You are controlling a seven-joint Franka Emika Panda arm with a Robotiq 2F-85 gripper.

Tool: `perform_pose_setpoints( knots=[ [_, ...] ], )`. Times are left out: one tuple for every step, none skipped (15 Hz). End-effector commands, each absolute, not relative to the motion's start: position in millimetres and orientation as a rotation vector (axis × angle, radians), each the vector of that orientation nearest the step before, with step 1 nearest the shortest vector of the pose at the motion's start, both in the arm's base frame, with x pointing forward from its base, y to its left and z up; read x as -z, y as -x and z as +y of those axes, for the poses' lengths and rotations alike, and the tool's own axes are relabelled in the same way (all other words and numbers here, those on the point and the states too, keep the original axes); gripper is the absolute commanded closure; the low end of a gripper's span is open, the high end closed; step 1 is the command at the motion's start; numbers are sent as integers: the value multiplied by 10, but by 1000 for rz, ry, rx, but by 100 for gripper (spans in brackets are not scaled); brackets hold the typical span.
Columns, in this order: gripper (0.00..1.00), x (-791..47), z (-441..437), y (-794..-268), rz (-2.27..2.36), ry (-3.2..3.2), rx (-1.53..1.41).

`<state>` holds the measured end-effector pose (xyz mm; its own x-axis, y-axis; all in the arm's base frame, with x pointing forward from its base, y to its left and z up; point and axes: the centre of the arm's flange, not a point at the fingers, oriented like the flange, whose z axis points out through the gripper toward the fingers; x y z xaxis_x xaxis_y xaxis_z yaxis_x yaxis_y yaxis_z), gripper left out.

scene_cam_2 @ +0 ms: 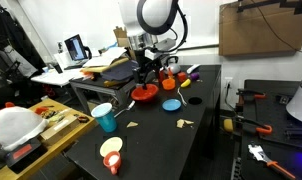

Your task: Pick up the silver fork and put it on the table to the right of the blue plate

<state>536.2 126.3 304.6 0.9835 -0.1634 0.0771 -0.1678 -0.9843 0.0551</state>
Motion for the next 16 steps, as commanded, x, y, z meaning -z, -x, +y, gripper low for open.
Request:
perform_pose_setpoints(
  knots=[
    [0, -3187, 1281, -5248, -185, -3082, -77],
    [0, -3191, 1297, -5245, -170, -3082, -74],
    [0, -3199, 1311, -5241, -154, -3083, -71],
    [0, -3207, 1322, -5236, -146, -3083, -70],
    [0, -3217, 1330, -5232, -131, -3083, -70],
    [0, -3229, 1338, -5226, -123, -3083, -68],
    [0, -3245, 1355, -5217, -117, -3081, -68],
    [0, -3267, 1369, -5209, -109, -3081, -71],
    [0, -3294, 1384, -5201, -100, -3081, -73],
    [0, -3322, 1395, -5195, -90, -3083, -76],
    [0, -3360, 1406, -5191, -85, -3084, -79],
    [0, -3397, 1414, -5188, -82, -3083, -82],
    [0, -3441, 1423, -5187, -78, -3084, -81],
    [0, -3488, 1430, -5190, -75, -3083, -78],
    [0, -3529, 1433, -5190, -73, -3081, -76],
    [0, -3575, 1437, -5190, -68, -3079, -74]
  ],
)
